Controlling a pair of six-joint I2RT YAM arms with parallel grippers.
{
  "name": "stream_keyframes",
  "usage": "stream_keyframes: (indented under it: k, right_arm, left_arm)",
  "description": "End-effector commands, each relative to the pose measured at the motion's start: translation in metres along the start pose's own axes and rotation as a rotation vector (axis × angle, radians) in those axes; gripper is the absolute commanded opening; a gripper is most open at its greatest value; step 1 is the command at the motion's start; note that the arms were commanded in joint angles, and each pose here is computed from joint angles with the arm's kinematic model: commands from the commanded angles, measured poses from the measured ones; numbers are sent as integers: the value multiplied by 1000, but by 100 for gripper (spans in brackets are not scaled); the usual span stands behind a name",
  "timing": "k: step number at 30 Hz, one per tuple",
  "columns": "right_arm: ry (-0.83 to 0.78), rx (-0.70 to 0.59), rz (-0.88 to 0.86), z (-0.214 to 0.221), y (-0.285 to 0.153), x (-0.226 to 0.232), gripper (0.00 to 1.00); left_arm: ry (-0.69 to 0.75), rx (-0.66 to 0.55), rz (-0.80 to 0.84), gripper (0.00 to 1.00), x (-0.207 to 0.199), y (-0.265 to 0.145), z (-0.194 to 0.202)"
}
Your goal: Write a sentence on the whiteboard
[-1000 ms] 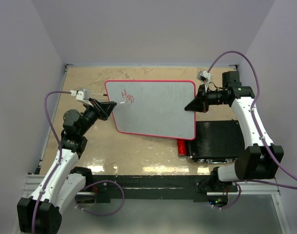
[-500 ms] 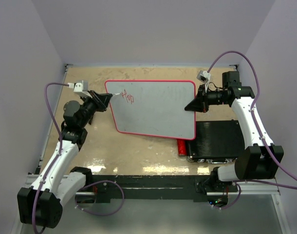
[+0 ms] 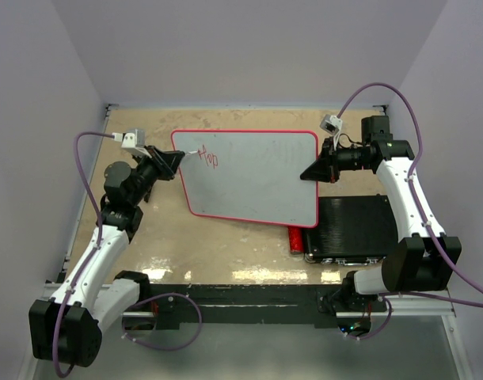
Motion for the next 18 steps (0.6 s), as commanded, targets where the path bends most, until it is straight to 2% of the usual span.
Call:
stream_keyframes:
  k: [1, 18]
  right_arm:
    - [-77, -15, -6, -7, 0, 4, 0]
    - [-75, -17, -9, -7, 0, 4, 0]
  left_arm:
    - [45, -67, 56, 0, -12, 3, -22]
    - [22, -3, -1, 0, 1, -6, 1]
Point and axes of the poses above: each gripper's point midway between its finger pads, its own y axis out along the fingers, its own x axis along the line the jaws close on, z = x × y, the point moved 8 cm from there along -y, back along the fingers, and after that the axes turned 5 degrees about -y, right-handed, at the moved point
